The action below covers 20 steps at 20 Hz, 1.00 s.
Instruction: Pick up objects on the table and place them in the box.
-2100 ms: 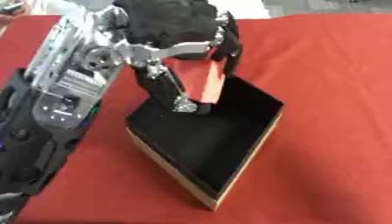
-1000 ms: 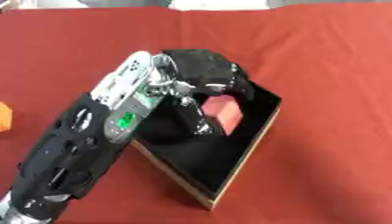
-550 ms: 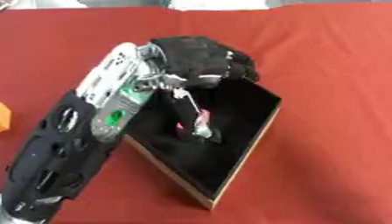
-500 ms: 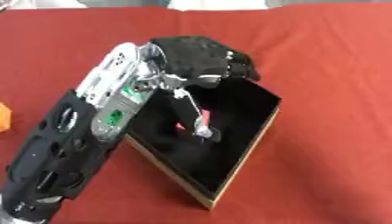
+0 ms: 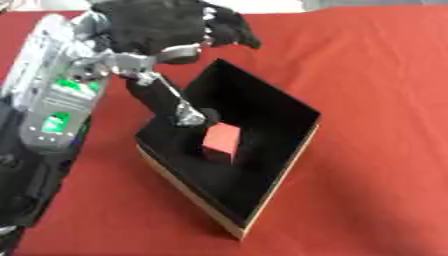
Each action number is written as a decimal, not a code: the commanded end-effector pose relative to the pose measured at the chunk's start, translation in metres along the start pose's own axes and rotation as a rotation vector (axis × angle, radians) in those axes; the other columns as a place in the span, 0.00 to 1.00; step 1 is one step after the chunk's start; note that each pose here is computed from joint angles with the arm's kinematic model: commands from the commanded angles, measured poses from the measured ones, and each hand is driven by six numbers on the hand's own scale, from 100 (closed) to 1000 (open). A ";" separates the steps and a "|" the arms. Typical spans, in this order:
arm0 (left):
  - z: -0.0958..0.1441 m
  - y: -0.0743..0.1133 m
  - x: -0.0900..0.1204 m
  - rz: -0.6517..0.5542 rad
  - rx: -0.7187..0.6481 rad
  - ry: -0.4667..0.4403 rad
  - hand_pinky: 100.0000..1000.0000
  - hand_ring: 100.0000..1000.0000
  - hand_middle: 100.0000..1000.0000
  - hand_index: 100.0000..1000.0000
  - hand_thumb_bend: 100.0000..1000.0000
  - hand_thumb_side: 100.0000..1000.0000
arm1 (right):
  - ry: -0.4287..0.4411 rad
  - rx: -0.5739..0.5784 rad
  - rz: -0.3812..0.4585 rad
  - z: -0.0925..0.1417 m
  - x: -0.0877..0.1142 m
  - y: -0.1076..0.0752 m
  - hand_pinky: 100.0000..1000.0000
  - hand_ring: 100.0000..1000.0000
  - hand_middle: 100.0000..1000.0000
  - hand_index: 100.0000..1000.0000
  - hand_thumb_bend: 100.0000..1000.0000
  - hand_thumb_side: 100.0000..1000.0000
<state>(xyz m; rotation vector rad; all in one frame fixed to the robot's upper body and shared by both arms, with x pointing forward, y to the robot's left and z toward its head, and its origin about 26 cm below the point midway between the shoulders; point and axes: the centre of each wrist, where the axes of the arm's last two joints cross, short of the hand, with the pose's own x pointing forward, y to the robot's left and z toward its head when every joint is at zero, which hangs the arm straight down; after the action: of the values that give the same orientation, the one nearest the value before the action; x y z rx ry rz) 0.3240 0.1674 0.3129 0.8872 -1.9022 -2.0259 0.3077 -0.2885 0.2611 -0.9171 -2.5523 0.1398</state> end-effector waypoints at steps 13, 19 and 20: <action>0.101 -0.016 -0.085 -0.036 -0.237 0.434 0.76 0.84 0.84 0.93 0.67 0.27 | -0.046 -0.013 0.027 -0.011 0.006 -0.007 0.80 0.67 0.61 0.79 0.00 0.64; 0.119 -0.031 -0.106 -0.003 -0.311 0.506 0.77 0.85 0.85 0.94 0.69 0.31 | -0.049 -0.013 0.027 -0.012 0.007 -0.006 0.80 0.67 0.61 0.79 0.00 0.64; 0.122 -0.033 -0.109 0.002 -0.324 0.517 0.78 0.86 0.85 0.94 0.70 0.31 | -0.048 -0.013 0.026 -0.012 0.007 -0.006 0.80 0.67 0.61 0.79 0.00 0.64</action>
<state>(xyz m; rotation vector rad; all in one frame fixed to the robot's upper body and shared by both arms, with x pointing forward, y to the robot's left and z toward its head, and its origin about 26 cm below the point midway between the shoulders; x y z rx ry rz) 0.3529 0.3200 0.2935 1.1131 -1.2876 -1.8138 0.3083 -0.2870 0.2657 -0.9301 -2.5592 0.1431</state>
